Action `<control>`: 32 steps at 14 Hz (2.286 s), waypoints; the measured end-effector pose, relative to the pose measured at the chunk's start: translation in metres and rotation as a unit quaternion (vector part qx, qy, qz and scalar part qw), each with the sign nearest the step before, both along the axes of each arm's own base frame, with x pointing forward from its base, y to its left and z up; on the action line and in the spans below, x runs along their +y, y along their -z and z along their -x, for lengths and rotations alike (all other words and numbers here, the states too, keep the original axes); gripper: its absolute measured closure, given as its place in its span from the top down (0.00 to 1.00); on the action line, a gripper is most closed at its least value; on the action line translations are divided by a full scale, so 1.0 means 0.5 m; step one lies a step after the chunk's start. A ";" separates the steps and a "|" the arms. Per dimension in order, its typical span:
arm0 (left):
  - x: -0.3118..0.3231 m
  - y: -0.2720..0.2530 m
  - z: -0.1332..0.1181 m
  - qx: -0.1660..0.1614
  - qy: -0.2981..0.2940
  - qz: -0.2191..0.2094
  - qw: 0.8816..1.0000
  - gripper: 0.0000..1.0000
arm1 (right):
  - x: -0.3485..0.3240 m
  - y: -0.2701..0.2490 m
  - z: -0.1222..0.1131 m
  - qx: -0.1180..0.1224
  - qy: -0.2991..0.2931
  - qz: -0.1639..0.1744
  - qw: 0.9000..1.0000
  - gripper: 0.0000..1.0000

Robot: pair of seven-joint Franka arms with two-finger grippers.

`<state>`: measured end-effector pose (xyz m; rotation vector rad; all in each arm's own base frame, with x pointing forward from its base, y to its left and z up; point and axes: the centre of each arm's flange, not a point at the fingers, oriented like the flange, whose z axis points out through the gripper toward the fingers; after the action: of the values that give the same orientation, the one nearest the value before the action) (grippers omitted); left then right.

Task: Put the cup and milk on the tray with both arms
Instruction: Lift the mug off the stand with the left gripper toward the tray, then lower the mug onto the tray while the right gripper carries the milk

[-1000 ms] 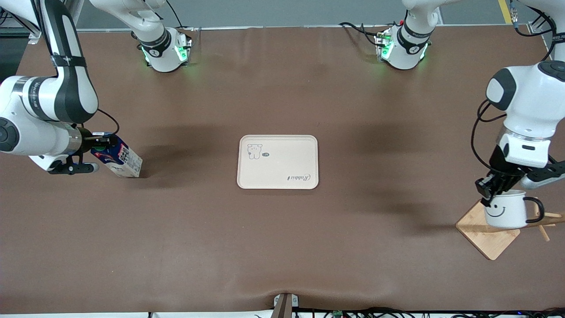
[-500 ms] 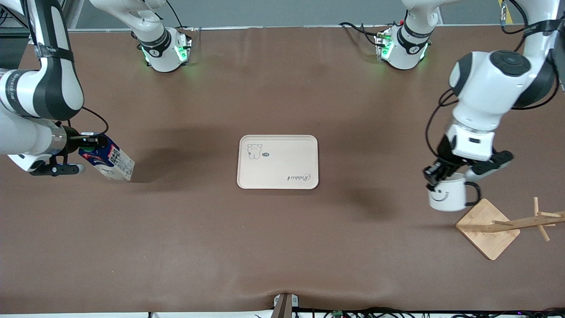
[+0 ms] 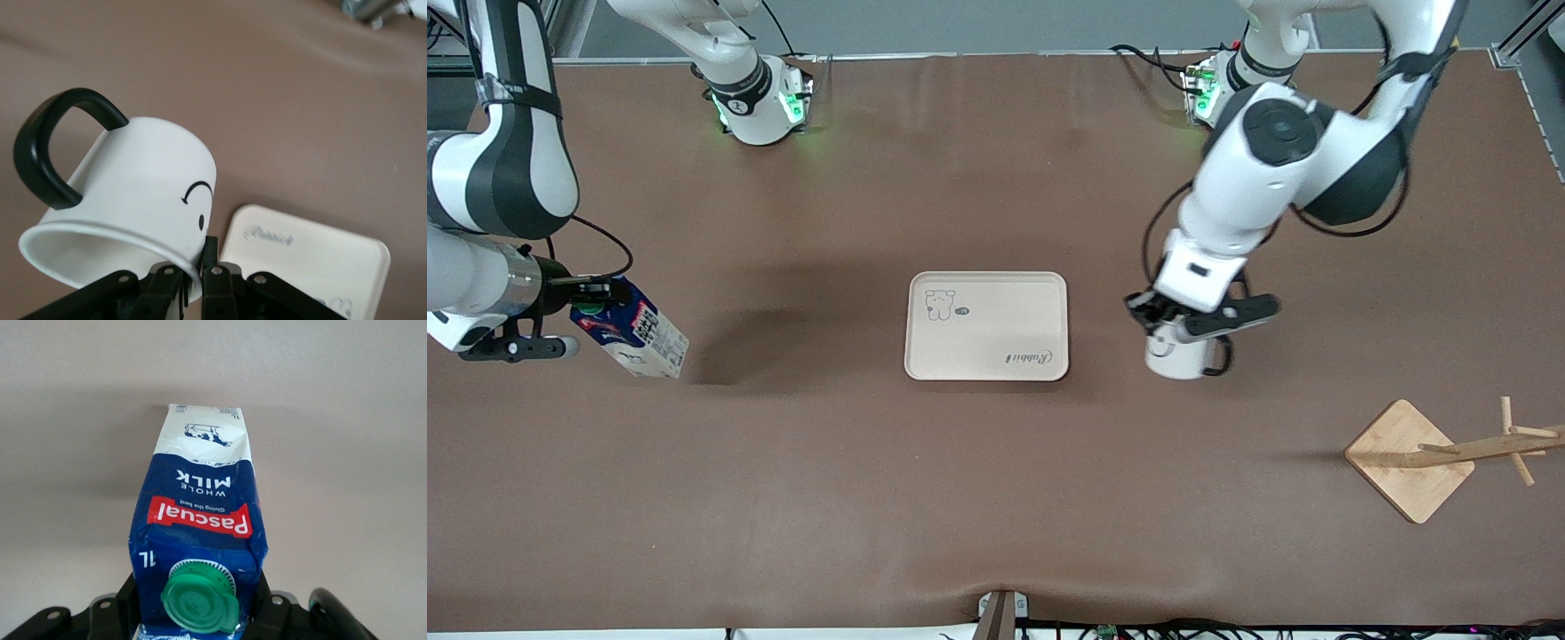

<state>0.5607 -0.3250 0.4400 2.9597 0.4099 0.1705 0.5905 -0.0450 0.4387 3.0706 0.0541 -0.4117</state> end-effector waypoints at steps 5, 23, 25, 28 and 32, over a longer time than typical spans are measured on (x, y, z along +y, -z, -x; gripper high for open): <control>-0.165 0.131 -0.004 0.068 0.008 0.035 0.997 0.09 | 0.009 -0.054 -0.038 -0.030 -0.004 0.003 1.000 0.65; -0.330 0.388 0.122 0.229 -0.013 0.002 0.973 0.11 | 0.122 -0.007 -0.049 0.114 0.060 -0.046 0.991 0.65; -0.328 0.388 0.118 0.230 -0.016 0.003 0.973 0.11 | 0.195 -0.010 -0.043 0.119 0.069 -0.028 0.990 0.65; -0.320 0.391 0.110 0.228 -0.021 0.002 0.973 0.19 | 0.283 -0.011 -0.030 0.131 0.061 -0.044 0.989 0.65; -0.318 0.364 0.092 0.228 -0.023 0.001 0.974 0.59 | 0.334 -0.016 -0.022 0.142 0.080 -0.079 0.983 0.65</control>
<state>0.5147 -0.4839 0.2578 2.9687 0.5280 -0.5130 0.6016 0.1221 0.4465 3.1546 -0.1596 -0.8947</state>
